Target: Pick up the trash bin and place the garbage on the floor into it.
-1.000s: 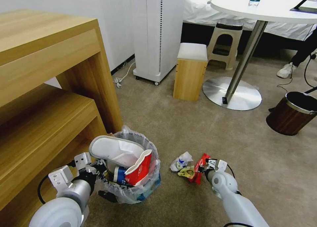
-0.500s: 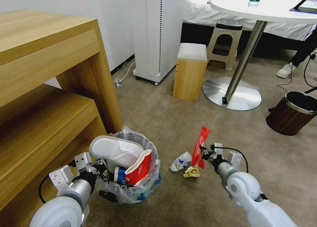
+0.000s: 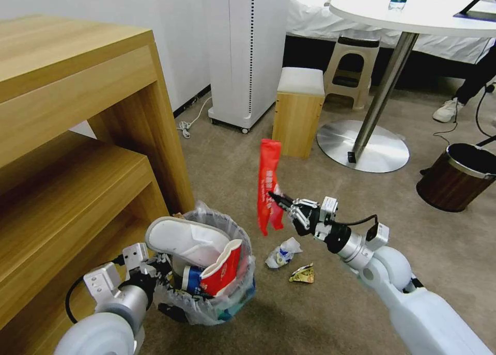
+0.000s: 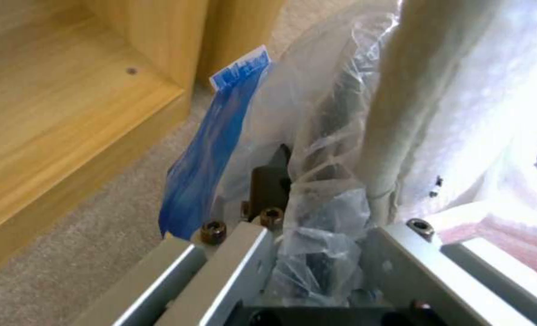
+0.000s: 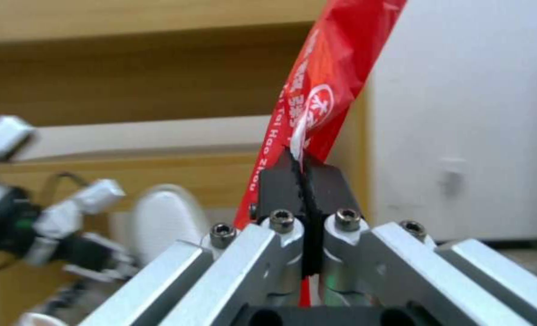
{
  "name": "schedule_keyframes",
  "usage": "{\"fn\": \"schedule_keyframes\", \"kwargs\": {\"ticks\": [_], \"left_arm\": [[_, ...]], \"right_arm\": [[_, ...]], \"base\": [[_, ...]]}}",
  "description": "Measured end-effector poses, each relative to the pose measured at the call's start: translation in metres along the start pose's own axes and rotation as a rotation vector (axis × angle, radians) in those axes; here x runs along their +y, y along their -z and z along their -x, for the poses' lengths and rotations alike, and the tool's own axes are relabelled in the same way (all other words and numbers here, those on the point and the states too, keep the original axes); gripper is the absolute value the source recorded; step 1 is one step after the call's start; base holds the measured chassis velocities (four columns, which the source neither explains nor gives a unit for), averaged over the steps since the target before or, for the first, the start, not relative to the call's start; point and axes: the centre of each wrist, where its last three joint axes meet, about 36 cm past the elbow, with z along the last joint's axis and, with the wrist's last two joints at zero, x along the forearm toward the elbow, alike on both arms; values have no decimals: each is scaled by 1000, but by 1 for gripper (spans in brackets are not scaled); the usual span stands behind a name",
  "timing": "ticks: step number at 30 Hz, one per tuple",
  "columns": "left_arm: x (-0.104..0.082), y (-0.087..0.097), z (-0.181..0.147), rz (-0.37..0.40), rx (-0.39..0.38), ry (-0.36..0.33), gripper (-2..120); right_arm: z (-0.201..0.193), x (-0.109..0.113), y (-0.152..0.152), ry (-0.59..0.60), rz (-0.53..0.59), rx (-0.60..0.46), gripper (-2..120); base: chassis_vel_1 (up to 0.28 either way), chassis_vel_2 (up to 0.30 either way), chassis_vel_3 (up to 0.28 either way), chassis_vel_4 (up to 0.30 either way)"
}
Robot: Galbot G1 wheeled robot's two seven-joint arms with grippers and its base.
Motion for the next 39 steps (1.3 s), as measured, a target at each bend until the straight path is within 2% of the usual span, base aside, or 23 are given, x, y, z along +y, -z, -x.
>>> {"fn": "schedule_keyframes", "kwargs": {"ticks": [3, 9, 14, 22, 33, 35, 39], "left_arm": [[-11, -7, -10, 21, 33, -45, 1], [-19, -16, -16, 30, 75, -80, 1], [-25, -18, -20, 30, 93, -108, 1], [-27, -20, -21, 35, 102, -113, 1], [-26, -18, -20, 38, 97, -113, 1], [-26, -18, -19, 38, 96, -112, 1], [-26, -19, -16, 37, 97, -108, 1]], "right_arm": [[4, -7, -16, 131, 20, -21, 0], [9, -14, -28, 197, 27, -28, 0], [12, -19, -37, 274, 22, 13, 0], [17, -29, -43, 400, -9, 103, 0], [20, -35, -44, 499, -31, 168, 0], [20, -36, -41, 504, -35, 170, 3], [15, -41, -31, 539, -41, 181, 22]], "base": [[0, 0, 0, 0], [0, 0, 0, 0], [0, 0, 0, 0], [0, 0, 0, 0], [0, 0, 0, 0], [0, 0, 0, 0], [0, 0, 0, 0]]}}
